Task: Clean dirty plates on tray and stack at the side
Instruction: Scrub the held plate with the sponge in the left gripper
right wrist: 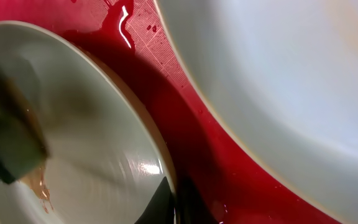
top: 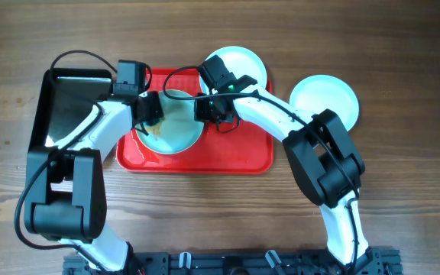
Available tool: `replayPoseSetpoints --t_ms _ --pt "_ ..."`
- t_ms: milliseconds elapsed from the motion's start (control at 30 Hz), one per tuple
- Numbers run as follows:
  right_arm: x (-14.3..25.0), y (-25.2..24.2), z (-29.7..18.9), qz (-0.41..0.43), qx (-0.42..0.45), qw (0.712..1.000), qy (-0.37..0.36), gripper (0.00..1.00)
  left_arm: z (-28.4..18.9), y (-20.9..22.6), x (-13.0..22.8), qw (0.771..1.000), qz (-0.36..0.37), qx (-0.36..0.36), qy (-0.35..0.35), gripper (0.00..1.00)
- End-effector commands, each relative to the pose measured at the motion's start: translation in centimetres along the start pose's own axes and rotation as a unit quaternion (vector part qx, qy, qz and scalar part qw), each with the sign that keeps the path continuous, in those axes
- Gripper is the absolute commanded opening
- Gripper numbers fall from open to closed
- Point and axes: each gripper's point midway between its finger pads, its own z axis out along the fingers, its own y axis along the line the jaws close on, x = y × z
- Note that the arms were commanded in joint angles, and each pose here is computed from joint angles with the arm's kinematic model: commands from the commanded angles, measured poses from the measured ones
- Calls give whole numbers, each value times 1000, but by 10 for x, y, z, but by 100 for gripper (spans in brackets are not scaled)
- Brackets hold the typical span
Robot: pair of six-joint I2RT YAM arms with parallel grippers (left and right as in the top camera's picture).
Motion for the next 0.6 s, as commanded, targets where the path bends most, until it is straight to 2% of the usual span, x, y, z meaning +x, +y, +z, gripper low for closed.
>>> replayPoseSetpoints --t_ms 0,167,300,433,567 --pt "1 1 8 4 -4 1000 6 4 14 -28 71 986 15 102 130 4" --pt "2 1 8 4 -4 1000 6 5 -1 -52 84 970 20 180 164 4" --pt "1 2 8 4 -5 1000 6 4 -17 -65 70 966 25 215 140 4" --pt "1 2 8 4 -5 1000 6 4 -23 -65 62 968 23 216 126 4" --pt "1 2 8 4 -5 1000 5 4 -6 -39 73 979 7 141 147 4"
